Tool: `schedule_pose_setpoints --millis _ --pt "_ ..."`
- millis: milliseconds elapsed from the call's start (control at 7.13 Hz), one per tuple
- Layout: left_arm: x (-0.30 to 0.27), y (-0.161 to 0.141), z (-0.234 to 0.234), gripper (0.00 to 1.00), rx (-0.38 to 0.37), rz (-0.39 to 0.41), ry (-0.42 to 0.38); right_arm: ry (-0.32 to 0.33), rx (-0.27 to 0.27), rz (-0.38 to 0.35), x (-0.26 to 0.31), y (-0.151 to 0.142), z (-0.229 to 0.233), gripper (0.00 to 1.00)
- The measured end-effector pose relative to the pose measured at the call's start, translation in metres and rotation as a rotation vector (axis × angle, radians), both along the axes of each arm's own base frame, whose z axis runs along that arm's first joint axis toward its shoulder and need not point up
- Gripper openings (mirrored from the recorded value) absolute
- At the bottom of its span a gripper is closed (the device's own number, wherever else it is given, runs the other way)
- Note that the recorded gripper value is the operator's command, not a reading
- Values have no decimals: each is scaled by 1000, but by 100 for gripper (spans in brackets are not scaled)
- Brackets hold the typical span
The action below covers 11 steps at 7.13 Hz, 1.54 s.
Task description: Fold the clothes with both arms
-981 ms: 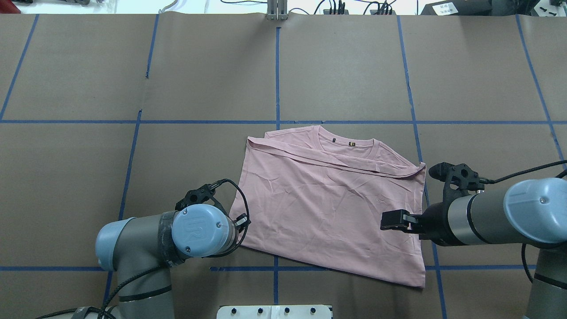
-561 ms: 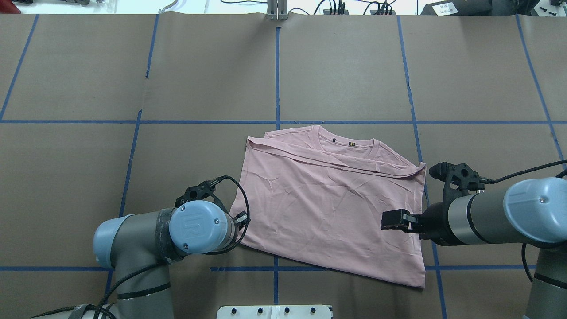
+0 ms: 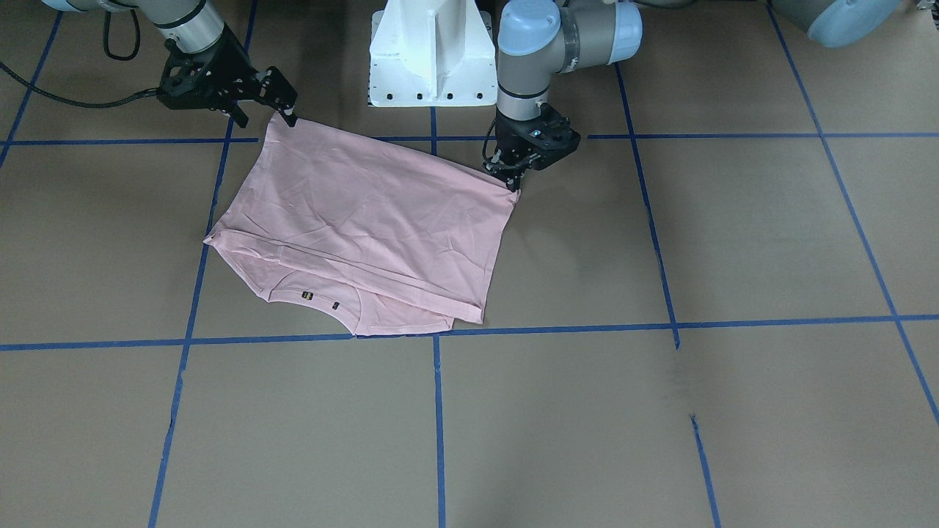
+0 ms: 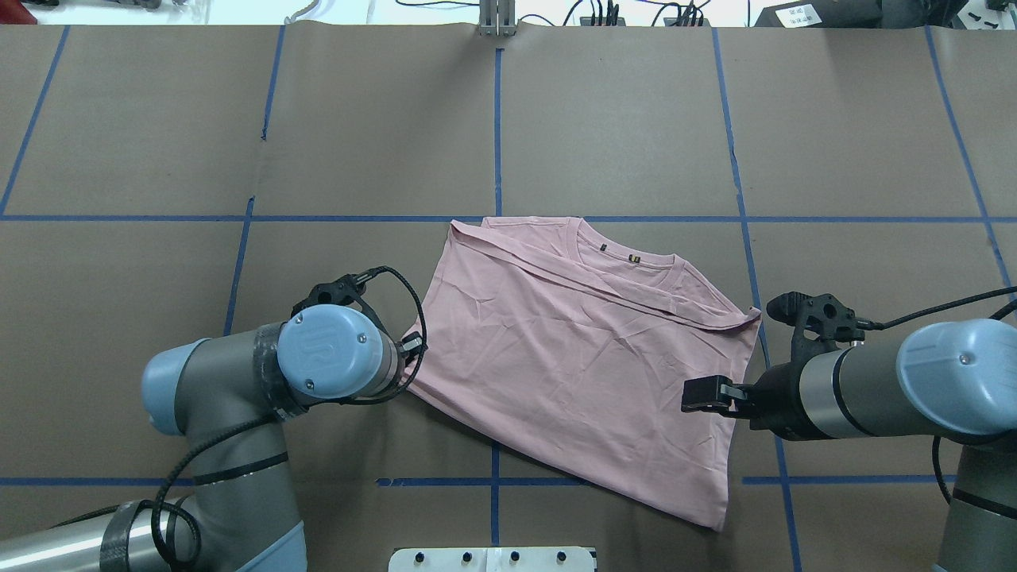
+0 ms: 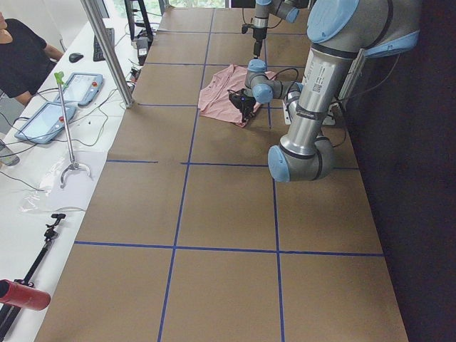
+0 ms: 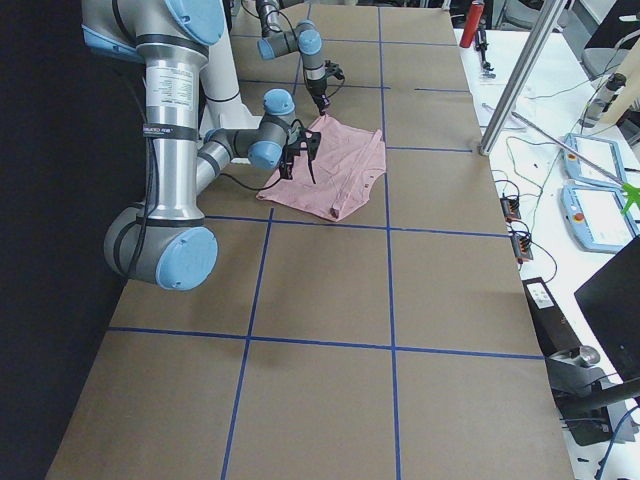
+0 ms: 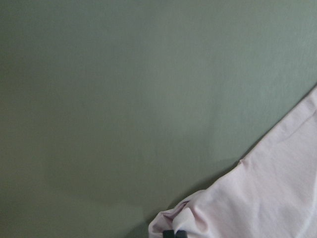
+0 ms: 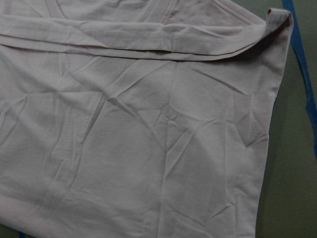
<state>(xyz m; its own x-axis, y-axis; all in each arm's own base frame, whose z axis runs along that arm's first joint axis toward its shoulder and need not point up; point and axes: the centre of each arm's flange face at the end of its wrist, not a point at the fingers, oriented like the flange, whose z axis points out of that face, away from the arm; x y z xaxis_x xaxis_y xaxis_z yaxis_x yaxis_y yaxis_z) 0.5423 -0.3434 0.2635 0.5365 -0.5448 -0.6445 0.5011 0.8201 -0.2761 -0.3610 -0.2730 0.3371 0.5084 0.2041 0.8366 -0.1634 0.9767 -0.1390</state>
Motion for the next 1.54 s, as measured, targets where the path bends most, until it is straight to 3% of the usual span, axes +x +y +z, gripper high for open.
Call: schedule_pose_setpoints --millis 280,701,981,1261,1542 --pt "-20 -46 9 0 57 -12 -32 -1 4 6 -7 -4 -1 100" --pt "-34 -166 40 0 188 -52 -54 -5 7 16 -8 -8 -3 100" --pt "-32 -238 33 0 309 -78 -49 -16 12 21 -13 -13 -9 100" --pt "-27 -284 21 0 439 -104 -51 -20 14 23 -15 -15 -11 100" --pt "-16 -312 23 0 544 -128 -55 -21 14 25 -16 -15 -11 100"
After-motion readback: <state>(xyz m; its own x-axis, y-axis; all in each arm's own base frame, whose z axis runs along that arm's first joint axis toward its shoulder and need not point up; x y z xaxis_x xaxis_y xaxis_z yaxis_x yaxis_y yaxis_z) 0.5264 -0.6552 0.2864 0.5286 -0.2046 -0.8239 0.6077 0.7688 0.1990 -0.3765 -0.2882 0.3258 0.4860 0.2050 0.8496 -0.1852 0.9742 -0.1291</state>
